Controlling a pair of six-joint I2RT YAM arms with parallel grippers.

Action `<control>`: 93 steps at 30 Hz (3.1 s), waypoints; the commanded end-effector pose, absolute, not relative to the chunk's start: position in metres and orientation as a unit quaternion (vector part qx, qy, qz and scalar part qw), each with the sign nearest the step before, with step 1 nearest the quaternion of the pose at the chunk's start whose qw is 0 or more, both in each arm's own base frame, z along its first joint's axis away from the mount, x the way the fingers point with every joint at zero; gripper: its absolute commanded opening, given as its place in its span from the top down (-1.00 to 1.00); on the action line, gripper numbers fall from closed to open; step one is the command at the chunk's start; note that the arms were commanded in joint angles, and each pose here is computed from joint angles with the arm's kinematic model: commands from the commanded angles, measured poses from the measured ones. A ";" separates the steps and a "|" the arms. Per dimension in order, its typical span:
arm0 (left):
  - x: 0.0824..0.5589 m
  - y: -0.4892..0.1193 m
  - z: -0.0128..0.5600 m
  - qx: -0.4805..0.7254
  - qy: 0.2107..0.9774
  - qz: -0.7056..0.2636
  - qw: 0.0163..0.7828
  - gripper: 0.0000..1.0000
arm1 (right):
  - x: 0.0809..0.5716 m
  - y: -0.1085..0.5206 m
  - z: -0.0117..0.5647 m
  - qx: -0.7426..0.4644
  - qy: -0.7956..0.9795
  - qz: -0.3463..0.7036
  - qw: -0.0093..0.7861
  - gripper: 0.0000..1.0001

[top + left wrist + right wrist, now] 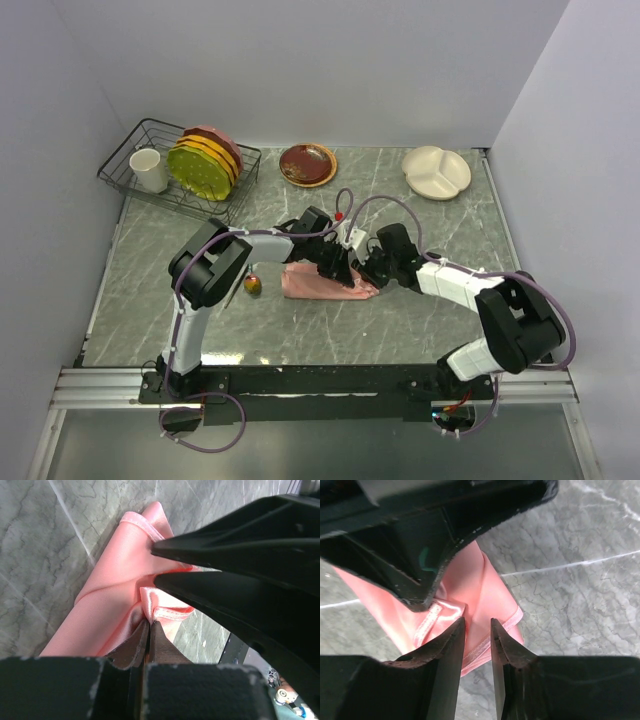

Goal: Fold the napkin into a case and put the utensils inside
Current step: Stuff the top corner of the smaller-rectangle-folded napkin into the folded napkin.

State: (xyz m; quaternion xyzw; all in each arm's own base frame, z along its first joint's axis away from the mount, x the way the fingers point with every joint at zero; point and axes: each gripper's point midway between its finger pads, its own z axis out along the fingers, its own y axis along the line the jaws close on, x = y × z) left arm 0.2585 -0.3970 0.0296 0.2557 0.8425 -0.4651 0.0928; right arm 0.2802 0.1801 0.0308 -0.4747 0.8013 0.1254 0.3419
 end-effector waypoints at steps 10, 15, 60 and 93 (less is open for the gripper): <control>0.270 -0.381 -0.002 0.234 0.873 -0.418 0.094 0.98 | 0.301 0.179 0.032 -0.470 0.803 0.081 0.358 0.91; 0.272 -0.380 -0.003 0.231 0.874 -0.417 0.094 0.99 | 0.309 0.185 0.049 -0.440 0.812 0.092 0.373 1.00; 0.308 -0.408 0.014 0.192 0.880 -0.424 0.098 0.99 | 0.301 0.188 0.070 -0.425 0.803 0.123 0.398 1.00; 0.298 -0.349 0.111 0.182 0.830 -0.499 0.169 0.44 | 0.305 0.177 0.042 -0.421 0.829 0.094 0.356 1.00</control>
